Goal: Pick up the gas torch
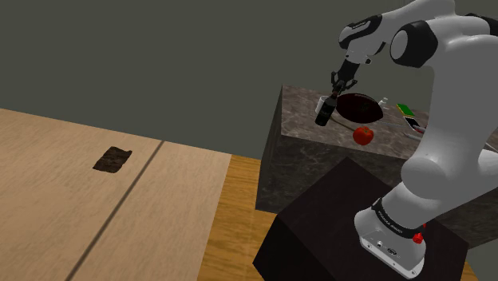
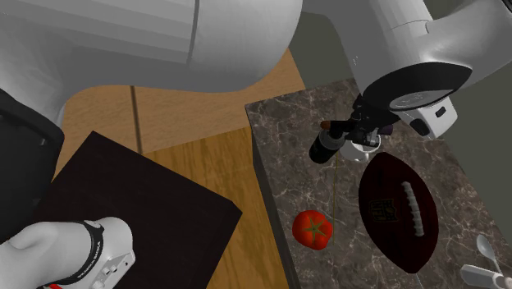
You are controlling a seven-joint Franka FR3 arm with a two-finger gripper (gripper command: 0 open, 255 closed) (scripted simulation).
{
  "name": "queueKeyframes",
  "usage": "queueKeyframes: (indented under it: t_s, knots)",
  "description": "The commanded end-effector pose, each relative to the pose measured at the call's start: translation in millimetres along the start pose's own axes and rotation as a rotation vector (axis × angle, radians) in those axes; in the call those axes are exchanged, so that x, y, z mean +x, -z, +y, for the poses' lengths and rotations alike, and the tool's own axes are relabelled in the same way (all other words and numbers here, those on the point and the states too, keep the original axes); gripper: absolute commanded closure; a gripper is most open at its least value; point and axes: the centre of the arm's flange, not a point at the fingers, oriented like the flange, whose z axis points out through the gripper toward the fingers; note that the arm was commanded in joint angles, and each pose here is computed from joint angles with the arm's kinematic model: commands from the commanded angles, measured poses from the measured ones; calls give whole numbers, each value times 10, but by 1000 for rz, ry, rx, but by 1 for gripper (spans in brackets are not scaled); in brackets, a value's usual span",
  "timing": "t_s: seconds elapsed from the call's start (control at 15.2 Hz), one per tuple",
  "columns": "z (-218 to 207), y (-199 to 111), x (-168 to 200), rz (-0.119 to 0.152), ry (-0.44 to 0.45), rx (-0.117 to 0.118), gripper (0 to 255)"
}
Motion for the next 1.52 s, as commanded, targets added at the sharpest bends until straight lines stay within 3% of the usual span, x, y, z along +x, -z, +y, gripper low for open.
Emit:
queueKeyframes:
  t_s: [0.0, 0.4, 1.45]
  knots:
    - [0, -2, 0, 0, 0, 0, 255]
    - [-6, -4, 0, 0, 0, 0, 255]
    - [-24, 791, -90, 0, 0, 0, 255]
